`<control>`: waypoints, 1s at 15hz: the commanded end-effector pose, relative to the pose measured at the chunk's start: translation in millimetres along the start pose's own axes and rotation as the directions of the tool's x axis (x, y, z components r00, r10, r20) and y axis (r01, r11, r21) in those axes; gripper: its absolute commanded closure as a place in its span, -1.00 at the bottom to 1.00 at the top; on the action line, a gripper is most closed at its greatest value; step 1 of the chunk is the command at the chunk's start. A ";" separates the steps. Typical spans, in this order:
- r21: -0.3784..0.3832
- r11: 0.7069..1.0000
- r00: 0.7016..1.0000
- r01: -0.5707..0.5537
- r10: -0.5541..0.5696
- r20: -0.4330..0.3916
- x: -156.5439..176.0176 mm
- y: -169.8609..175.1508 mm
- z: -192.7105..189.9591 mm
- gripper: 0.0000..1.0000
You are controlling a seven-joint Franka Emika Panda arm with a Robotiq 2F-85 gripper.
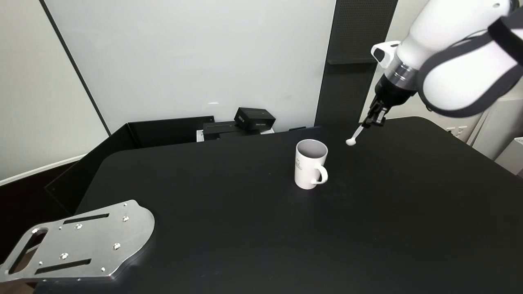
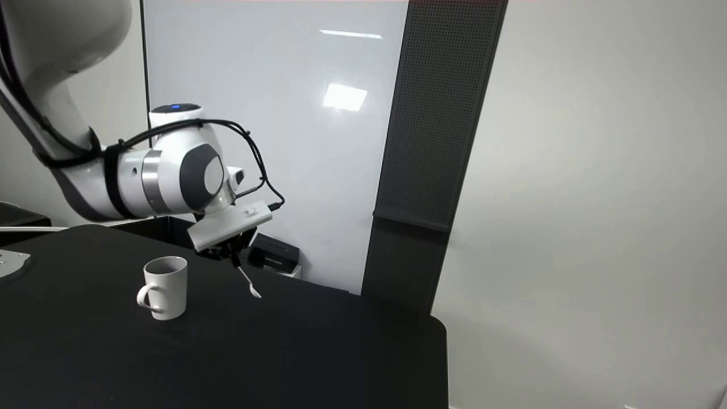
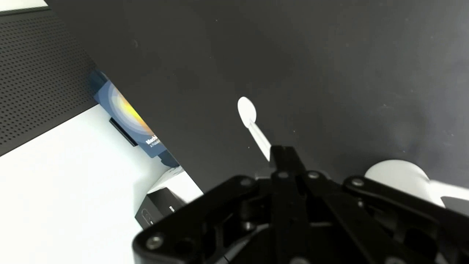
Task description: Take the spoon from the cup and put it on the table
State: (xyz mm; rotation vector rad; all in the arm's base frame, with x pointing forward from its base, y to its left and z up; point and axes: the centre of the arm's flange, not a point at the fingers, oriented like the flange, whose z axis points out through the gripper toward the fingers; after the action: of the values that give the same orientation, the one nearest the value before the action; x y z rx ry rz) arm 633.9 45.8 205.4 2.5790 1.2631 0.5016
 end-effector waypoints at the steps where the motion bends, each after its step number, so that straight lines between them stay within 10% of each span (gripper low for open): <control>1: -0.107 0.994 1.000 -0.008 0.007 -0.005 -27.0 -29.7 15.6 0.99; 5: -0.178 0.984 1.000 0.007 -0.007 0.001 -41.7 -39.2 27.0 0.99; 6: -0.189 0.982 1.000 0.007 -0.005 0.009 -40.7 -40.1 27.9 0.47; 9: -0.190 0.981 0.999 -0.026 0.033 0.032 -31.5 -35.8 24.8 0.21; 15: 0.086 0.984 0.977 -0.154 0.138 0.161 -6.6 -16.7 -0.2 -0.63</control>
State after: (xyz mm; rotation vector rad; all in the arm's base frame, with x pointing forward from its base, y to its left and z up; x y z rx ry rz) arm 600.1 56.7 162.6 2.5990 1.1108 0.3647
